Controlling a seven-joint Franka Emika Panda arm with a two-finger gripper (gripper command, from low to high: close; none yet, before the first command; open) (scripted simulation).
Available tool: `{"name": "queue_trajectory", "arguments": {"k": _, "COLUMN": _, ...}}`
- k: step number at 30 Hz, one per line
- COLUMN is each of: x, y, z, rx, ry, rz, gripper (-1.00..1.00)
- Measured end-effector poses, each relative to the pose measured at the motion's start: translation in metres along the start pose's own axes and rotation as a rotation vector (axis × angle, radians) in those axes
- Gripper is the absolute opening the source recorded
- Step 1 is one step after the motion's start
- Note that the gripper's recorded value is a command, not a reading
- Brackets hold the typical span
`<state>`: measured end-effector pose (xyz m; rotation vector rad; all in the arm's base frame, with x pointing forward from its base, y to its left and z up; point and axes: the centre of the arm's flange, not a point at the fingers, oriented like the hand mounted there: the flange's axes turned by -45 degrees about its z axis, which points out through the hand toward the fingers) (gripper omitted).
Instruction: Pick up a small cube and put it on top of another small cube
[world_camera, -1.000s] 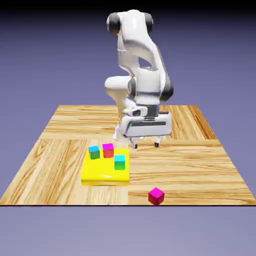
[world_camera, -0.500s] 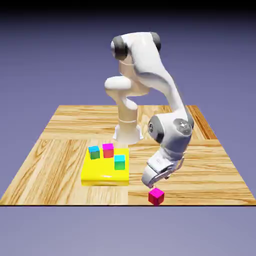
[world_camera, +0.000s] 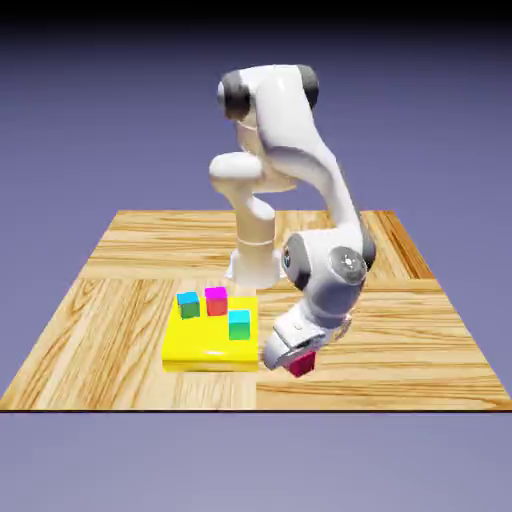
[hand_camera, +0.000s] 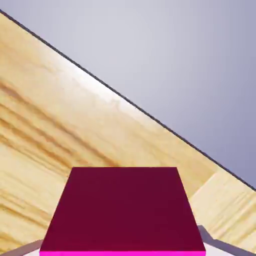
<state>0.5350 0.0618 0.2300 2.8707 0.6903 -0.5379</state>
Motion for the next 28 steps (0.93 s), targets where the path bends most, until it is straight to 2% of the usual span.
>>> {"name": "queue_trajectory", "arguments": {"k": 10, "x": -0.164, "y": 0.077, "z": 0.007, "rx": 0.178, "ry": -0.017, "rz": 0.509, "gripper": -1.0}}
{"name": "queue_trajectory", "arguments": {"k": 18, "x": -0.275, "y": 0.072, "z": 0.034, "rx": 0.382, "ry": -0.01, "rz": 0.854, "gripper": -1.0}}
{"name": "queue_trajectory", "arguments": {"k": 20, "x": -0.283, "y": 0.07, "z": 0.037, "rx": 0.401, "ry": -0.009, "rz": 0.88, "gripper": -1.0}}
{"name": "queue_trajectory", "arguments": {"k": 25, "x": -0.268, "y": 0.053, "z": 0.099, "rx": 0.401, "ry": -0.009, "rz": 0.88, "gripper": -1.0}}
{"name": "queue_trajectory", "arguments": {"k": 26, "x": -0.267, "y": 0.052, "z": 0.101, "rx": 0.401, "ry": -0.009, "rz": 0.88, "gripper": 1.0}}
{"name": "queue_trajectory", "arguments": {"k": 28, "x": -0.268, "y": 0.052, "z": 0.102, "rx": 0.398, "ry": -0.01, "rz": 0.88, "gripper": 1.0}}
